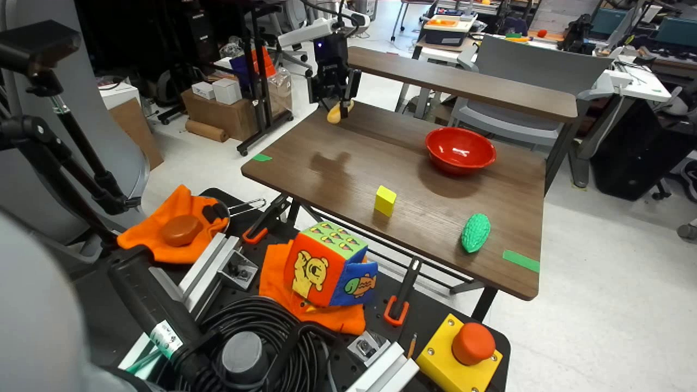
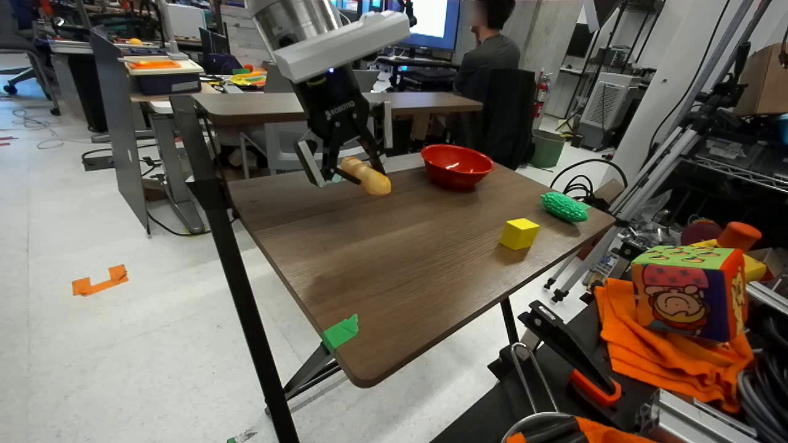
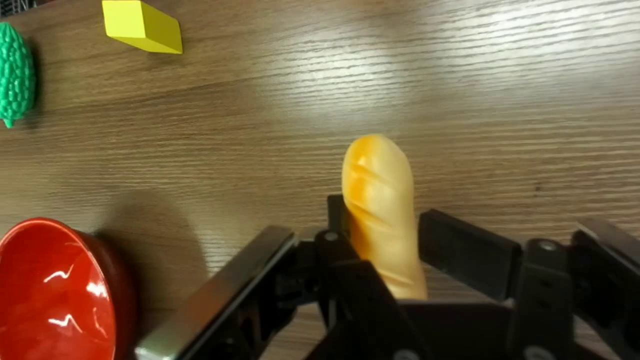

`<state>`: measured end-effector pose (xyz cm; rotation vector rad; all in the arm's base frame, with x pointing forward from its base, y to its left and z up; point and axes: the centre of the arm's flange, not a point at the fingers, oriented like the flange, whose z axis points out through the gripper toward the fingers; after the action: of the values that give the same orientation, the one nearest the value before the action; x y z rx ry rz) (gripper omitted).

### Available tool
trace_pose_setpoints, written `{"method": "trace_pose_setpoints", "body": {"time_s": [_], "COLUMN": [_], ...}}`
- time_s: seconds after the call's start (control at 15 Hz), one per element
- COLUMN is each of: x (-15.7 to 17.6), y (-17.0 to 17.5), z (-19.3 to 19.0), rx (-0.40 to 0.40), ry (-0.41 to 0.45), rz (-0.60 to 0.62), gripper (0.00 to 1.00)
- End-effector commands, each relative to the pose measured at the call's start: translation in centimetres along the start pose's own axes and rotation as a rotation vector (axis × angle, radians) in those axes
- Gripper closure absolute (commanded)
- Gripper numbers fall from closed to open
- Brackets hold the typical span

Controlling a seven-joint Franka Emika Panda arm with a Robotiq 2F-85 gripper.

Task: Move the plastic bread to the right.

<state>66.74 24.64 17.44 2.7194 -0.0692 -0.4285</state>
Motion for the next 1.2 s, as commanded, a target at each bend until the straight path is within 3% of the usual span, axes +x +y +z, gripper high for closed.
{"method": "trace_pose_setpoints", "body": {"time_s": [0.0,0.2,0.53,0.73,1.13], "x": [7.4,9.3,11.3,12.1,13.1], "y": [-1.6,-0.7,-0.2,-0.5,0.8], "z": [-0.4,1.0,2.9,3.9,7.0], "rx": [-0.017,-0.033,-0.072,-0.076,-0.164], "ry": [-0.096,-0.141,-0.138,-0.146,-0.183], "rz": [0.029,0.059,0.141,0.134,0.124], "gripper": [0.86,0.86,0.86,0.86,0.86]}}
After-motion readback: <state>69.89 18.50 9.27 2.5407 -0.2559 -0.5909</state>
